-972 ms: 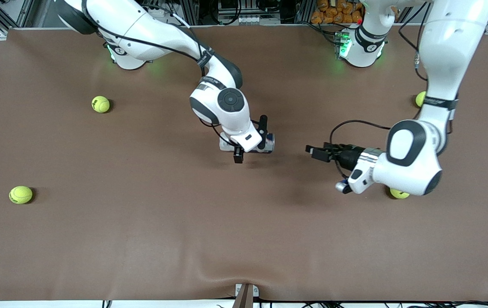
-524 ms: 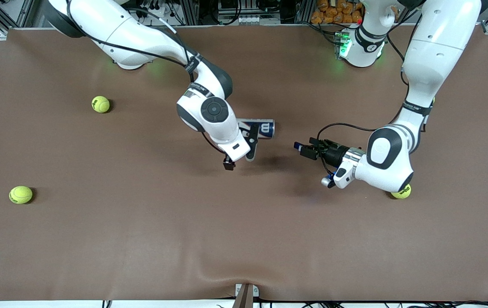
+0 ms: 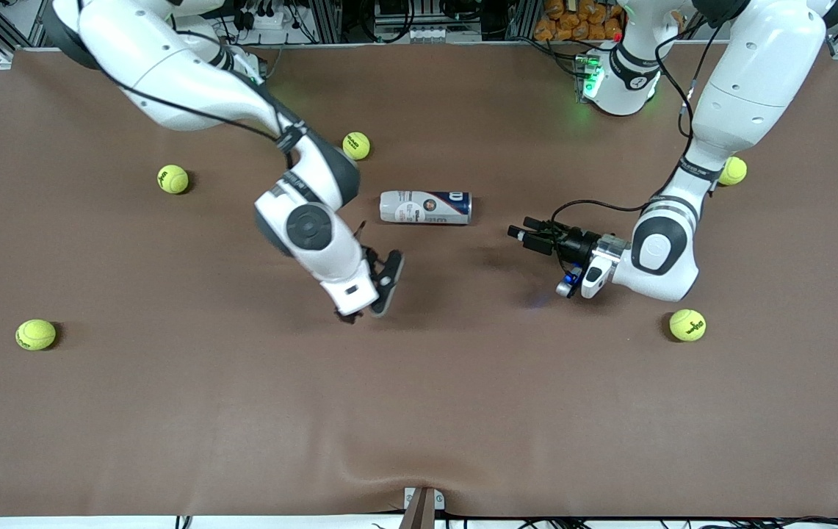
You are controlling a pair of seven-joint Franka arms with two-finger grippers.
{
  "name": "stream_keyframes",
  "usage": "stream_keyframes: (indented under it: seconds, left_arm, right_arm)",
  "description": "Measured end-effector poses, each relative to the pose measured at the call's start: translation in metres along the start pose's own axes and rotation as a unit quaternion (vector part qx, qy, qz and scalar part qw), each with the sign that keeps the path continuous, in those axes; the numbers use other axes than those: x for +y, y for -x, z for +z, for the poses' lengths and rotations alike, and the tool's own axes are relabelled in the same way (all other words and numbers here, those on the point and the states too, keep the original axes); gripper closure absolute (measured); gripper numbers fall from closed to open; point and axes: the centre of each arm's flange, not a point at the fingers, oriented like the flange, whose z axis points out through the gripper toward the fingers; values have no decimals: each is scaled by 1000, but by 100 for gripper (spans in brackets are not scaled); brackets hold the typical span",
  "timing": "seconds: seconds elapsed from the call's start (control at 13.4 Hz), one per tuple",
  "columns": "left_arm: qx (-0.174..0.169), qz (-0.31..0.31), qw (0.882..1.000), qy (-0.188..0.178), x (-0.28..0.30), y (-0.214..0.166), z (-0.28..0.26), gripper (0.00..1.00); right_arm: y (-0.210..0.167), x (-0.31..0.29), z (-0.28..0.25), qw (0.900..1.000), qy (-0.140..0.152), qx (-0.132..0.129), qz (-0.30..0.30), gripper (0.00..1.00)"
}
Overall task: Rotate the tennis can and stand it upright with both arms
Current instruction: 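Grasp the can's end with the left gripper while the right gripper withdraws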
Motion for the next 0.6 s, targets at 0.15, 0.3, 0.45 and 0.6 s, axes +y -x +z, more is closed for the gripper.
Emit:
stream_keyframes:
  seconds: [0.15, 0.3, 0.45, 0.6]
  left_arm:
    - [6, 3, 1000, 6, -5, 1, 9, 5]
    - [9, 18, 999, 28, -15, 3, 22, 19]
    - [13, 28, 998, 46, -29, 7, 37, 22]
    - [23, 28, 998, 45, -35, 6, 44, 22]
  right_arm:
    - [19, 27, -11, 1000, 5, 4, 24, 0]
    - [37, 49, -29, 999, 14, 3, 48, 0]
    - [57, 72, -56, 997, 30, 7, 74, 0]
    - [69, 83, -90, 992, 51, 7, 113, 0]
